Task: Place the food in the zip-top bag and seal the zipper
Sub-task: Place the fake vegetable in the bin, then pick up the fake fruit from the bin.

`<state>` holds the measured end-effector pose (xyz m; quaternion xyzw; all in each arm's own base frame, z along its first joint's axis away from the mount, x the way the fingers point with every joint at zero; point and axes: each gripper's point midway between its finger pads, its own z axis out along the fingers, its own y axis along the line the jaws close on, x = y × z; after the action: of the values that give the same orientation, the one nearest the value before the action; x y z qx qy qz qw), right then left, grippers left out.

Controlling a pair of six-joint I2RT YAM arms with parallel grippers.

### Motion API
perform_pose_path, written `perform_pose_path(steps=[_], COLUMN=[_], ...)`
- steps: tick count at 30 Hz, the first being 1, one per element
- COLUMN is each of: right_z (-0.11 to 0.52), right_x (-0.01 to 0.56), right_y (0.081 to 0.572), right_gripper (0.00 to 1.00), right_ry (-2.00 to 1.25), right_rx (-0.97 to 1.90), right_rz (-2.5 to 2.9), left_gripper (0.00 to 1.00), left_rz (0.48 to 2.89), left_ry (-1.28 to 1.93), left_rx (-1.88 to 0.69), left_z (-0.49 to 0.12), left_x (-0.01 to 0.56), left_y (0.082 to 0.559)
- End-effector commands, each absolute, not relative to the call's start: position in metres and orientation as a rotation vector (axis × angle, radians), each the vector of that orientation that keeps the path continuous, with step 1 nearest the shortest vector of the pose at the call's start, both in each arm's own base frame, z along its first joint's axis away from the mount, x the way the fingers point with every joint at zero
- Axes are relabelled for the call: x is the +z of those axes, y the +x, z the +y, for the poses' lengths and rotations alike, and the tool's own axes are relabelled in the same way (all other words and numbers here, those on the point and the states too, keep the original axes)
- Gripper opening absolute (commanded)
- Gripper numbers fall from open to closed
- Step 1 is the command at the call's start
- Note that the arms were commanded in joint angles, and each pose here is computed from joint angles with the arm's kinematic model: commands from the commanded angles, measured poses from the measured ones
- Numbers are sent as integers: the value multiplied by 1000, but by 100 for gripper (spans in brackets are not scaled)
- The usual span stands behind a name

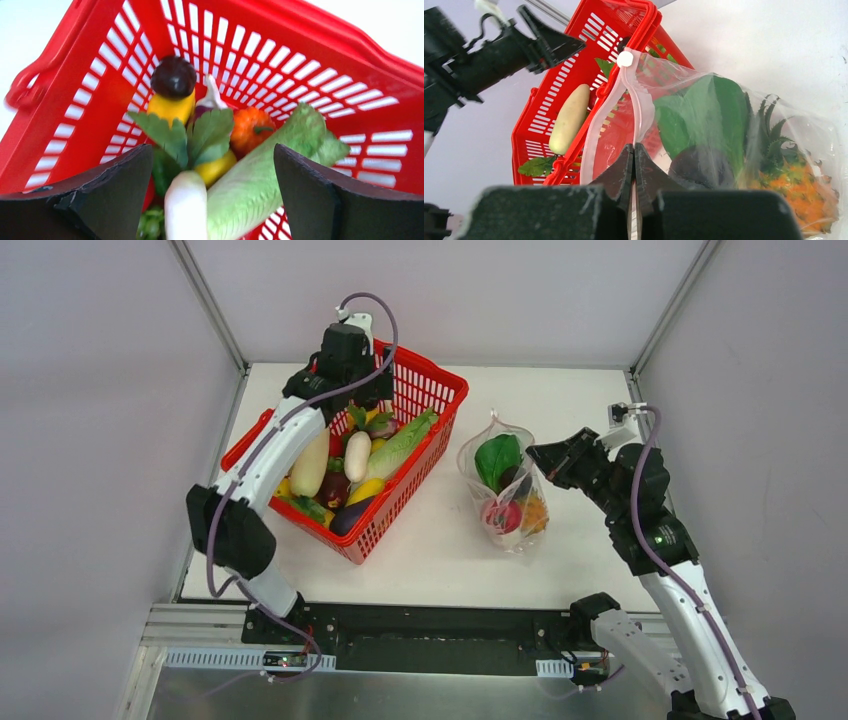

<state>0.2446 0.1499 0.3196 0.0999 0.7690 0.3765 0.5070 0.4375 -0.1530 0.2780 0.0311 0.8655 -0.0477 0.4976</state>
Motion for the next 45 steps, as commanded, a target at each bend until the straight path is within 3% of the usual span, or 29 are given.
perform_pose_path(steps=[1, 16, 25, 45], right_z=[150, 161, 160, 159], right_x=[348, 342, 344, 339], right_y=[252, 260, 257, 256], right_gripper=[0, 0, 0, 0], right_ry=[227, 208, 197, 197], right_rx=[927, 967, 963, 962], right_rz=[1744, 1757, 1748, 1756], left_gripper=[90, 85, 76, 76], left_rz=[2161, 1975, 1896, 1923], left_ry=[49, -320, -450, -583], left_rx=[-172, -86, -41, 15], left_z=[-153, -134, -123, -127], left_x=[259, 192, 168, 133], left_y=[474, 556, 562, 559])
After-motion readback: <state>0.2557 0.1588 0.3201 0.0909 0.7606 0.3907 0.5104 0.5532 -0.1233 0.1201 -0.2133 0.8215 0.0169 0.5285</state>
